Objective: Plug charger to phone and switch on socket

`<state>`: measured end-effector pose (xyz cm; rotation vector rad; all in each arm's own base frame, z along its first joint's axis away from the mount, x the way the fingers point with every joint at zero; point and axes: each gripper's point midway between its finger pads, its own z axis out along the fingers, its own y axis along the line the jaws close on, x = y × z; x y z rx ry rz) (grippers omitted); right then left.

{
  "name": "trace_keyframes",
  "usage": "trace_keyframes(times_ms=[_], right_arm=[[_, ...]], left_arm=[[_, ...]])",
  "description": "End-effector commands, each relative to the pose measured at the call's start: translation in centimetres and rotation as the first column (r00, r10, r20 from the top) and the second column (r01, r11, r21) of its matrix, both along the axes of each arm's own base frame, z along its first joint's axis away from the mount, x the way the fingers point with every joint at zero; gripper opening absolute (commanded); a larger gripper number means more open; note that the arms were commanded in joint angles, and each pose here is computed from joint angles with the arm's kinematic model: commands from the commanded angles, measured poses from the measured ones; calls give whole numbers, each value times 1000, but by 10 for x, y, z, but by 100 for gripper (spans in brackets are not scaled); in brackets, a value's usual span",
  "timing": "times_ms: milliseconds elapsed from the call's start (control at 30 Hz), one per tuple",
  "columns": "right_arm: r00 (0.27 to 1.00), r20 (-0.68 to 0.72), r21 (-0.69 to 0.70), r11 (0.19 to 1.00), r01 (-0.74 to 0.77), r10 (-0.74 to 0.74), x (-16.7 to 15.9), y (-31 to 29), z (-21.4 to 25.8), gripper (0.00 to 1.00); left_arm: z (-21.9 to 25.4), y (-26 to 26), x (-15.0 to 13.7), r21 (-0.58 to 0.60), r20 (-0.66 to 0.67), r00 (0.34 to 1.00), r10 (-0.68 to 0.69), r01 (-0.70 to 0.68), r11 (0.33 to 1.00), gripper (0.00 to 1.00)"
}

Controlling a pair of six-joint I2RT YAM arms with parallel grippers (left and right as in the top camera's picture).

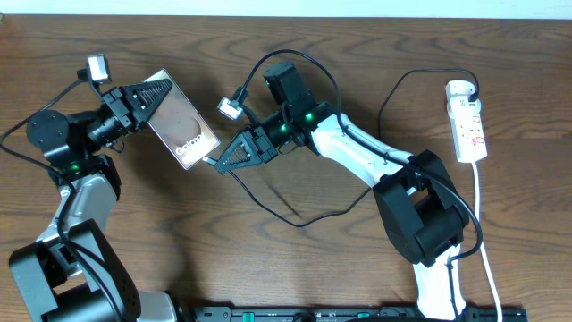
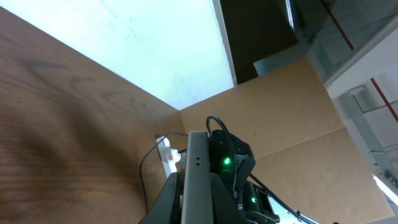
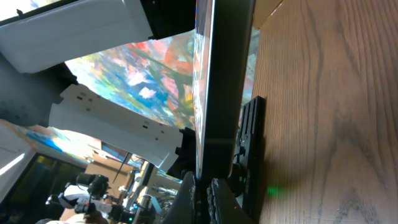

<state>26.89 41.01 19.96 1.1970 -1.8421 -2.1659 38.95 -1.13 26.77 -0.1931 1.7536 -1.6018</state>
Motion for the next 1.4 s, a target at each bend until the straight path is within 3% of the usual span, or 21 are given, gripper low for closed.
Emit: trace_keyframes(times_ms=[0,433,733,1133,1367], right_arm=[[1000,10,17,1000,-6,6,1,-1,7,1],[1000,5,12,1000,25,-25,13,-9,7,1],[997,7,5,997,74,-74,34,-16,12,1],[997,15,14,997,73,-73,36,-14,19,1],[997,15,14,997,72,-72,36,-14,19,1]], left_arm=[[8,-13,-7,29,34,998,-62,61,998,7],[14,2,12,-12,40,996,78,-78,997,7],[15,-1,15,-17,44,995,88,-88,996,7],[17,-18,23,-33,52,993,104,-102,994,7],[1,2,31,-34,-21,984,179,-180,983,7]])
